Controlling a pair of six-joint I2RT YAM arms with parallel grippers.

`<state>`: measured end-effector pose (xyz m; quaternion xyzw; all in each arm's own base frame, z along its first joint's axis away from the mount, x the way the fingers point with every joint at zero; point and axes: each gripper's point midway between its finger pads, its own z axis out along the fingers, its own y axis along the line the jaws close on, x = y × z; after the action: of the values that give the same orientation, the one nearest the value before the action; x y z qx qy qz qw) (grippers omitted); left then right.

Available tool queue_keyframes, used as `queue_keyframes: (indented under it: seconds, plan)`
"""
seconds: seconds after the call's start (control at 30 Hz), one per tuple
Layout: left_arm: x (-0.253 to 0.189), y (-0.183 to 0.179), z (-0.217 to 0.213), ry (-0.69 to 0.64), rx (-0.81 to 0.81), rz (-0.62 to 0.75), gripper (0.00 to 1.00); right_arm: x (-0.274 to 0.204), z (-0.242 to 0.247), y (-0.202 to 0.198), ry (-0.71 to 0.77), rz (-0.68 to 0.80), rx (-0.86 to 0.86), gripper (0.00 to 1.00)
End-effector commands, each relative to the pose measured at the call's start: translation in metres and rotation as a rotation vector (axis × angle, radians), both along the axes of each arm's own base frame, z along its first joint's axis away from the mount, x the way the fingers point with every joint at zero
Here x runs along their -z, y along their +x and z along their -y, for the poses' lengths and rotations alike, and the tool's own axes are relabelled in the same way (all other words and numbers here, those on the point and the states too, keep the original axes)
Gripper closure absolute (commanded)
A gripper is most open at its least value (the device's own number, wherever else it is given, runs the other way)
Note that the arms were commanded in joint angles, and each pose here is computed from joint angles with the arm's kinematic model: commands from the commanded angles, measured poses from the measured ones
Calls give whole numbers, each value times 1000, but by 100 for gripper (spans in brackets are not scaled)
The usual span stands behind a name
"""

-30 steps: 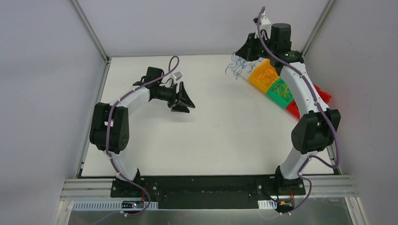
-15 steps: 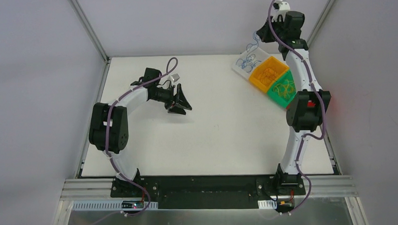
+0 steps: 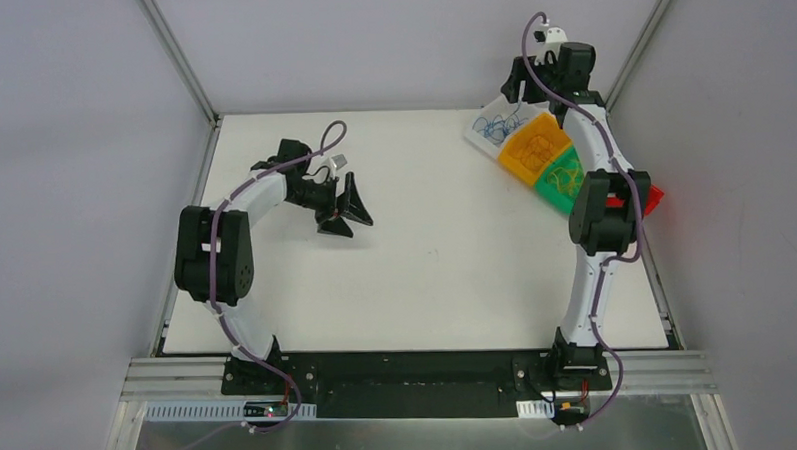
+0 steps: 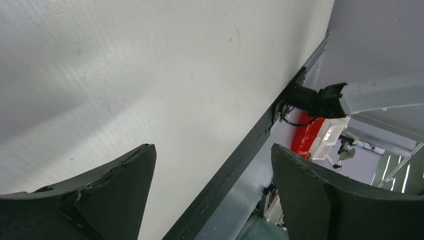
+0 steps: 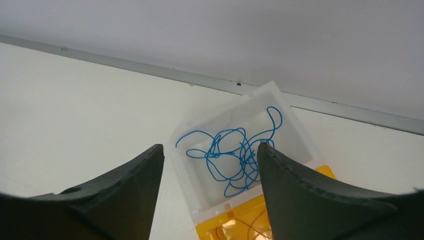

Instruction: Untangle the cables

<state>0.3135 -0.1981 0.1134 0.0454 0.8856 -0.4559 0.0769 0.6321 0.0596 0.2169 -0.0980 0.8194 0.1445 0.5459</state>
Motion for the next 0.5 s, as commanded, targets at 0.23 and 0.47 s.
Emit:
queue_keyframes:
  seconds: [0.23, 0.47]
  plan:
    - [-25, 55, -92, 398, -141, 136, 1, -89, 13, -166, 55, -113, 29, 1]
    - [-67, 88, -153, 559, -280, 248, 1, -24, 28, -278, 179, -342, 196, 1]
